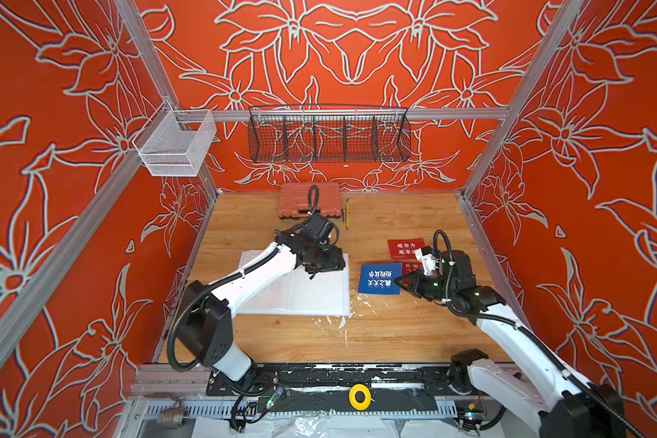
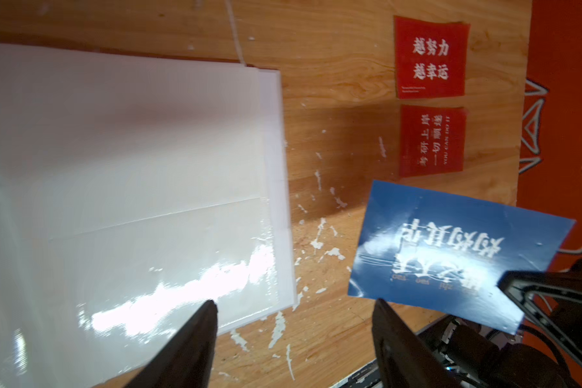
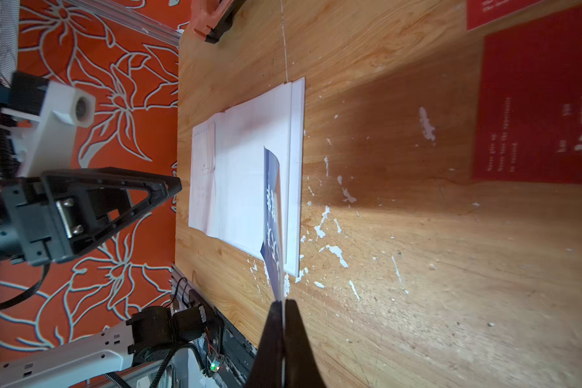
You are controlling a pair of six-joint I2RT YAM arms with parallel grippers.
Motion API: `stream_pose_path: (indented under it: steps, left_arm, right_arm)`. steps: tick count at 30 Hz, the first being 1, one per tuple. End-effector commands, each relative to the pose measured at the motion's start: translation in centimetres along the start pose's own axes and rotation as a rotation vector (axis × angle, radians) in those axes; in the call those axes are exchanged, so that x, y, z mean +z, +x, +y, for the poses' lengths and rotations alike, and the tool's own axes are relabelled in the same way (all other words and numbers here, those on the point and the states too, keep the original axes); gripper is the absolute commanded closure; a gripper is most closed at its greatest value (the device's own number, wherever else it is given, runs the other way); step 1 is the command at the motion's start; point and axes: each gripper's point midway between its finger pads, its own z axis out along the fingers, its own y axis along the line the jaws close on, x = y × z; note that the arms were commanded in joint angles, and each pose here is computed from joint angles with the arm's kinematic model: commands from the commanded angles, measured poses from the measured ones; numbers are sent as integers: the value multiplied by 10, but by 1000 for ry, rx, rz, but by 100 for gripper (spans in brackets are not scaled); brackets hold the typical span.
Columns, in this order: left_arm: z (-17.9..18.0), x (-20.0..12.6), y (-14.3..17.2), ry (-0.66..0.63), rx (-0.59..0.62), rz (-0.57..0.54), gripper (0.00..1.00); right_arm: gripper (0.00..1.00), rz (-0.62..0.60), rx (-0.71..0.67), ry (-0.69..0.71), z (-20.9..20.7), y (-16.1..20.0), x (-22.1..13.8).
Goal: Place the photos into the photo albums
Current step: Pick up the photo at the center of the board, then insert the photo into the photo album.
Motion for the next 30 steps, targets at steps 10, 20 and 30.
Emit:
stream_pose_path:
  steps: [10, 20, 30]
  left_arm:
    - [147, -58, 21, -243, -271, -132, 28]
    - [218, -65, 33, -305, -512, -265, 28]
    - [239, -53, 22, -255, -630, -289, 28]
  right_arm:
    - [100, 75, -62, -192, 79, 14, 63]
    - [100, 144, -39, -227, 104, 46, 126]
    - [100, 178, 21, -253, 100, 57, 178]
